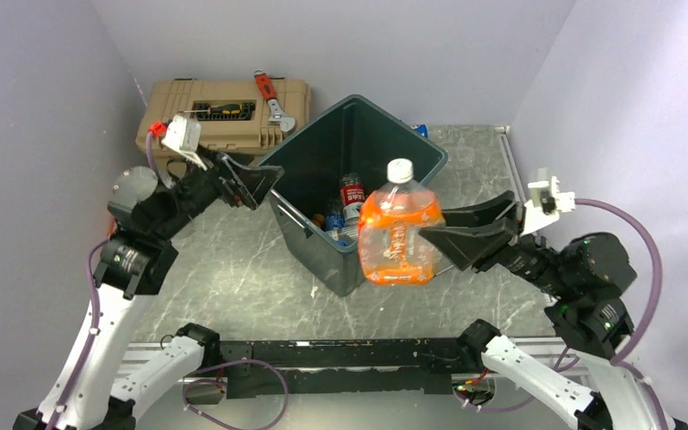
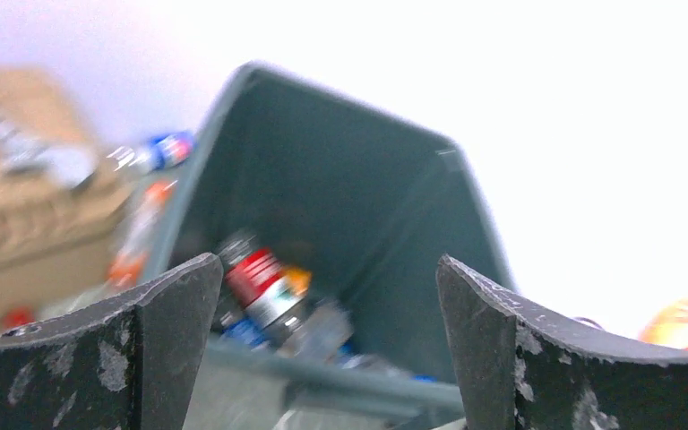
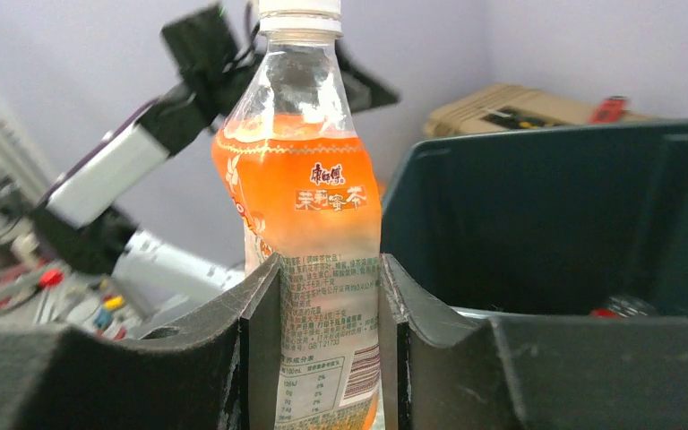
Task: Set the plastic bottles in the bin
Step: Pick up the plastic bottle at the center of the board, then place the plastic bottle in the trash bin.
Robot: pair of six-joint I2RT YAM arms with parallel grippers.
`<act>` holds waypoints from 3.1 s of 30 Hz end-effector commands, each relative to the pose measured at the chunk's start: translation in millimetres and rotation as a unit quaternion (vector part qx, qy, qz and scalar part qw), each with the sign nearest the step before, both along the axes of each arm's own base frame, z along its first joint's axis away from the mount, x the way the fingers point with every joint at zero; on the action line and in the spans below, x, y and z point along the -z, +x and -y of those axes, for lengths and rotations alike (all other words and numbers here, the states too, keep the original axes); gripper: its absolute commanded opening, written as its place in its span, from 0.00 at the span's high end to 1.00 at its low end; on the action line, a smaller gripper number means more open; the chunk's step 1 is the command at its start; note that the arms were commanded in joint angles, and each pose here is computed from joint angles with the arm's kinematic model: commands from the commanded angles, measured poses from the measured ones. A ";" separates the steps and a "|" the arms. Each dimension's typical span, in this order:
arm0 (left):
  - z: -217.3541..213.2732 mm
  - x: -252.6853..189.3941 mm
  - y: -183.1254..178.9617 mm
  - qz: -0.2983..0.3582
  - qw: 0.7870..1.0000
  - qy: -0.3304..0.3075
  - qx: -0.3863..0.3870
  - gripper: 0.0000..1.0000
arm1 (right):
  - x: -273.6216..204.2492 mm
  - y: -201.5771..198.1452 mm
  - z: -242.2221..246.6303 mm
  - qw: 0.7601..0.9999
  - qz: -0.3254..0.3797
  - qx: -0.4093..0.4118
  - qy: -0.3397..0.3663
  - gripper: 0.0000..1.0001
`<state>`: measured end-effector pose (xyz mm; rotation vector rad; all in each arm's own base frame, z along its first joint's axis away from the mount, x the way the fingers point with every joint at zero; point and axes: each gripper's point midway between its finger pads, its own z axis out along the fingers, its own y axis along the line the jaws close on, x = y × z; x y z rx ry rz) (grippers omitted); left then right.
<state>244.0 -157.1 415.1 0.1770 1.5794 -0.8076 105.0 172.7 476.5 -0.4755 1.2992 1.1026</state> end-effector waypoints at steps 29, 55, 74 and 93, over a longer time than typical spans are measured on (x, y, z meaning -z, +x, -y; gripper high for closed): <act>167.4 -139.4 -124.5 0.145 0.877 -0.082 0.450 0.08 | -3.0 -6.4 -50.2 0.989 0.050 -0.137 0.010 1.00; 170.5 -148.7 -134.1 0.206 0.890 -0.086 0.397 1.00 | 5.3 -7.6 -49.1 0.990 0.035 -0.137 0.002 0.25; 90.4 -228.9 -93.2 0.415 0.900 -0.009 0.129 1.00 | 57.3 -0.8 43.9 0.995 -0.033 0.098 -0.005 0.01; 178.7 -170.6 -2.5 0.353 0.922 0.107 0.120 1.00 | 225.2 43.4 103.0 0.903 -0.275 0.306 0.126 0.00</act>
